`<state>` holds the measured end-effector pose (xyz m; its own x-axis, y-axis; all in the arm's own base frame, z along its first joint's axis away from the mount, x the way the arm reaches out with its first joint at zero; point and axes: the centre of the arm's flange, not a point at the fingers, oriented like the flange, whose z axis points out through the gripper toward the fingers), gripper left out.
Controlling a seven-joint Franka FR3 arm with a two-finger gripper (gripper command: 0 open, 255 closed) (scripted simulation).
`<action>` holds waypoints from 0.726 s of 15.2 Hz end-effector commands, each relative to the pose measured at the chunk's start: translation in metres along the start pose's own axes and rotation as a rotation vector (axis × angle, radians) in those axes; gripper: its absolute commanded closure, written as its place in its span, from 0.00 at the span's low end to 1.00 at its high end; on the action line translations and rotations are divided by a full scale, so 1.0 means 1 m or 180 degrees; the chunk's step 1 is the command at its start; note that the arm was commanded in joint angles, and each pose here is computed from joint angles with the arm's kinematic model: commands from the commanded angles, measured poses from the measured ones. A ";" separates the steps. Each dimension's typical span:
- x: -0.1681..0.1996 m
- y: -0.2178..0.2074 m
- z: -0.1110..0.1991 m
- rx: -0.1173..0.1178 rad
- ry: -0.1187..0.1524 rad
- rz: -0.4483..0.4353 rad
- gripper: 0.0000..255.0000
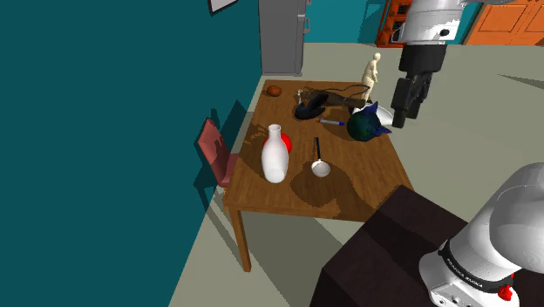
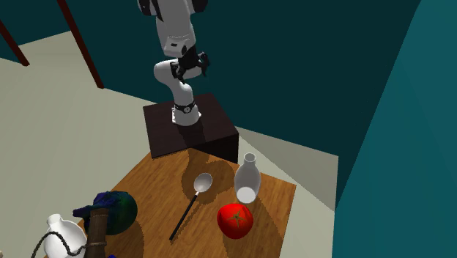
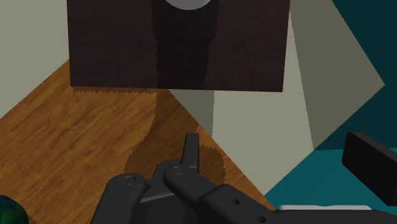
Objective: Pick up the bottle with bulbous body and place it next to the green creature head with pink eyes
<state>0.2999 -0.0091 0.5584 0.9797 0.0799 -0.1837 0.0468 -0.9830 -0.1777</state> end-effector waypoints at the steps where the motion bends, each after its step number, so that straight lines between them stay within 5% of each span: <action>1: 0.000 0.000 0.000 0.0000 0.0000 0.0000 0.00; 11: 0.123 -0.028 0.030 -0.0179 0.0089 0.0055 0.00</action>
<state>0.4016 0.0296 0.5166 0.9847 0.0616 -0.1631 0.0411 -0.9912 -0.1259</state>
